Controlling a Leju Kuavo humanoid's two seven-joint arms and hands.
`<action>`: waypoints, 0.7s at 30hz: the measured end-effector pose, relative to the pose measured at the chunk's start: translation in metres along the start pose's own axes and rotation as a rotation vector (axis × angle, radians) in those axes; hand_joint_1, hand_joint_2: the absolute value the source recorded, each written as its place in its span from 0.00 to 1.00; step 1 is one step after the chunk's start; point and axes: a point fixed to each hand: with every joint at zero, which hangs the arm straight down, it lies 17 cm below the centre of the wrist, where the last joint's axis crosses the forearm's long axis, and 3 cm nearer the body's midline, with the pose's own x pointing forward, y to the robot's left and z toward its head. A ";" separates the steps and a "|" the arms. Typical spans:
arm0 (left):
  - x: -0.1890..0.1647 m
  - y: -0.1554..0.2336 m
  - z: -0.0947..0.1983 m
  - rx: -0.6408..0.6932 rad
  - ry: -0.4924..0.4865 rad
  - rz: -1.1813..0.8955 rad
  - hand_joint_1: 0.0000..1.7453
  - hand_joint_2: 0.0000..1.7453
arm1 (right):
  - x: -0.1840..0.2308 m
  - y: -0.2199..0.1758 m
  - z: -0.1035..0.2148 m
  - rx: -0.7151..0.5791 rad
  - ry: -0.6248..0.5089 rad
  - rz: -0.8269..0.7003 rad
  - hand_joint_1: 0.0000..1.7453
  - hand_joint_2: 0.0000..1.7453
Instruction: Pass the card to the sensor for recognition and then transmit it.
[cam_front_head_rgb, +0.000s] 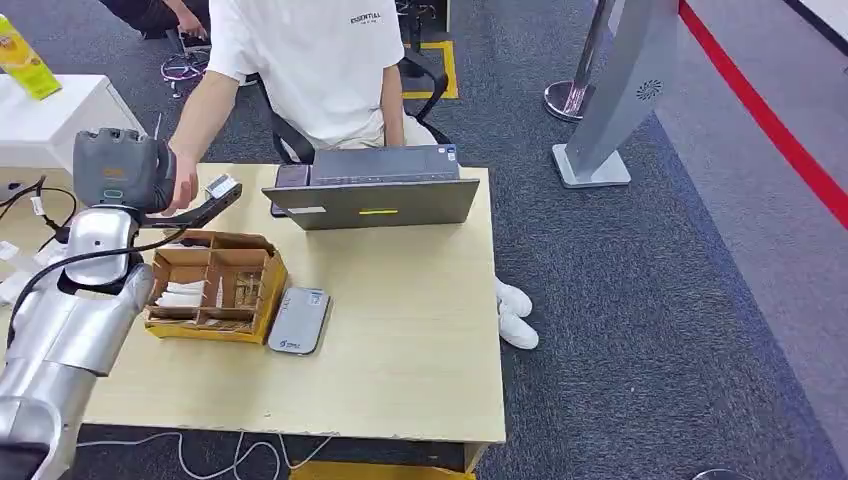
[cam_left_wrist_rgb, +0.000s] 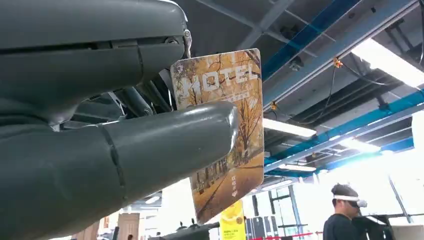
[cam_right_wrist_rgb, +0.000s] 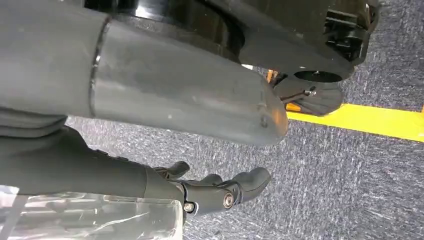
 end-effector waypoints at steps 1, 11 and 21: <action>0.000 0.002 -0.002 0.002 -0.001 0.000 1.00 0.00 | 0.000 0.000 0.000 -0.002 0.001 -0.002 0.00 0.00; 0.015 0.016 -0.013 0.015 -0.016 0.040 0.00 1.00 | 0.002 0.000 0.000 -0.012 0.001 -0.017 0.00 0.00; 0.033 0.021 -0.014 0.019 -0.041 0.070 0.00 1.00 | 0.001 -0.001 0.000 -0.013 0.005 -0.025 0.00 0.00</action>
